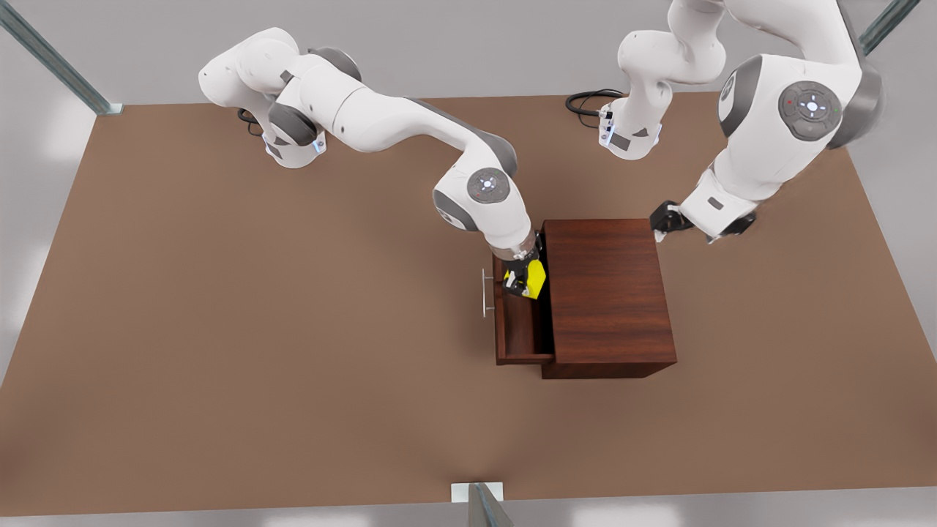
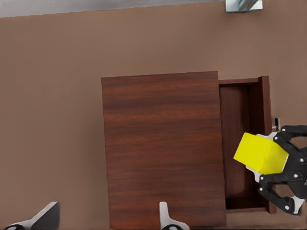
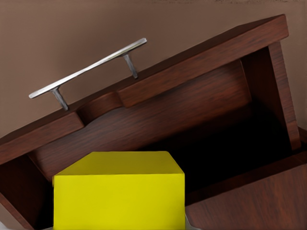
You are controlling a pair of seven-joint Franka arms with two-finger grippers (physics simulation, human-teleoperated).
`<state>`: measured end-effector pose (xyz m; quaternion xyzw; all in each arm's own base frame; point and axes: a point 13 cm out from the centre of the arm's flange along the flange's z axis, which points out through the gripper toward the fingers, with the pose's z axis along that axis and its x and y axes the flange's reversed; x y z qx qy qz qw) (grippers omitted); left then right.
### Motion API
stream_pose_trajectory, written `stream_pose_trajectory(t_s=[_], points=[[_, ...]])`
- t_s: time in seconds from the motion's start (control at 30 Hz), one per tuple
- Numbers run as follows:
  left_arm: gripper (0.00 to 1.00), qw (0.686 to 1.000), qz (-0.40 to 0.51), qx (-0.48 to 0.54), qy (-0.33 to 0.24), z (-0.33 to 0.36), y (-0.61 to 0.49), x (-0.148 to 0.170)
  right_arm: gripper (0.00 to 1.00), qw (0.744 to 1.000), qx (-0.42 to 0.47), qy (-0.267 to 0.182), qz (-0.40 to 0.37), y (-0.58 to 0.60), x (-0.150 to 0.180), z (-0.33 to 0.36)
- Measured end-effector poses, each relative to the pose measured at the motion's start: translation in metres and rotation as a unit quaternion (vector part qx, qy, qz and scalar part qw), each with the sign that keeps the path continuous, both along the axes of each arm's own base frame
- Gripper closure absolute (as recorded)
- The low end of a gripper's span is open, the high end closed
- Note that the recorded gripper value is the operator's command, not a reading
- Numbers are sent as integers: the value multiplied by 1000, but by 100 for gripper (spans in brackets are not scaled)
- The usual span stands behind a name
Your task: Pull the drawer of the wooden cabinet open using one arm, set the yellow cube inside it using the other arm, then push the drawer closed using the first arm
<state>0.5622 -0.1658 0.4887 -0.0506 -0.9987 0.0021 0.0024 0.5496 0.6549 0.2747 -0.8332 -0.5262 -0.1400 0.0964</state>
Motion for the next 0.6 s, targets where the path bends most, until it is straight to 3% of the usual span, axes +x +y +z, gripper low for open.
stream_pose_trajectory(t_s=[0.13, 0.33, 0.47, 0.6], points=[[0, 1000, -9, 5, 12, -14, -32, -6, 0, 1000, -9, 2, 4, 0, -5, -7], [0, 997, 69, 25, 23, -19, 82, 16, 0, 1000, -24, 4, 7, -4, -6, -19], [0, 991, 116, 7, 61, -40, 155, -19, 0, 999, -36, 10, 14, 1, -16, -42], [0, 988, 133, -3, 74, -60, 188, -16, 0, 999, -43, 11, 17, 3, -19, -57]])
